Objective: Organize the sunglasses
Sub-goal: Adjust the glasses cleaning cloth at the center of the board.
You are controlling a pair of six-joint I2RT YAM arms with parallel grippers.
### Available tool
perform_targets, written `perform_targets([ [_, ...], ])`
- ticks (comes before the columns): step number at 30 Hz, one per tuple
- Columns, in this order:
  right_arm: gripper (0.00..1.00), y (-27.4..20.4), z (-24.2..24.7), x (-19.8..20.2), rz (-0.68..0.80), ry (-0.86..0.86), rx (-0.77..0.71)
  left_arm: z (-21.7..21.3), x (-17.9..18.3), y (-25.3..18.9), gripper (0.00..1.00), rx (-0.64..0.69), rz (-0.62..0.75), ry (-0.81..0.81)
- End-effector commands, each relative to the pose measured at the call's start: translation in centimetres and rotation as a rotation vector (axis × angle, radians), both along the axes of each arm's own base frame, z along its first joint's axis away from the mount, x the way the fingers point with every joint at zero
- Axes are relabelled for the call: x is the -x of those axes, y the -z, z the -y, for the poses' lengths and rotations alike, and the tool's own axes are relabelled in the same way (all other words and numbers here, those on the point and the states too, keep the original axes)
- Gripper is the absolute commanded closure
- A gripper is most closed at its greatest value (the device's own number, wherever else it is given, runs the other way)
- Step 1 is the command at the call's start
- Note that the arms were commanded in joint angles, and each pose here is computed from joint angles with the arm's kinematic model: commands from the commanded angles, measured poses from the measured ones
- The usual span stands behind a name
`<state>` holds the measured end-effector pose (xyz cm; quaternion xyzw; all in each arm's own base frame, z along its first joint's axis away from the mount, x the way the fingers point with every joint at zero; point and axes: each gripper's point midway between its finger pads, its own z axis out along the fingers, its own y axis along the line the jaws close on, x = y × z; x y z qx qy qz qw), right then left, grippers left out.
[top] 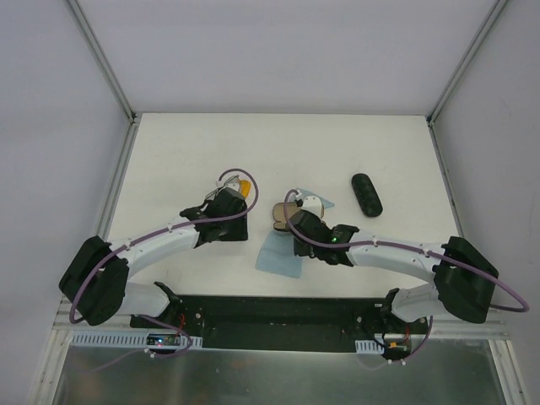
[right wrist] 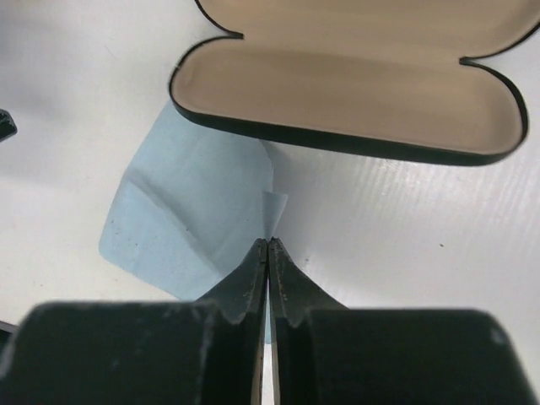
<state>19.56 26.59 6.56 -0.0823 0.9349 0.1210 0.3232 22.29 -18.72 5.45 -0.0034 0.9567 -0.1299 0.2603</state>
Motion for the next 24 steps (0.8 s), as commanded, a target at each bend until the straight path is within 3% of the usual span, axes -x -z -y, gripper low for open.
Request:
perform_targets([
  [1,0.97,0.3,2.8,0.6,-0.002,0.012,0.054,3.2,-0.8,-0.9,0.54,0.035,0.021,0.096],
  [8,0.90,2.2,4.9,1.0,-0.053,0.044,0.084,6.5,-1.0,-0.1,0.57,0.031,-0.008,0.179],
  [10,0.82,2.7,5.3,1.1,-0.073,0.066,0.073,7.4,-1.1,0.0,0.59,0.031,-0.016,0.196],
  [12,0.67,3.0,5.8,1.3,-0.084,0.082,0.056,8.0,-1.2,0.3,0.58,0.029,-0.025,0.210],
  [14,0.61,3.0,6.1,1.4,-0.080,0.089,0.037,8.4,-1.2,0.5,0.59,0.022,-0.031,0.221],
  [24,0.60,3.3,7.0,3.5,-0.125,0.035,0.001,8.3,-1.0,0.0,0.61,0.006,0.000,0.291],
])
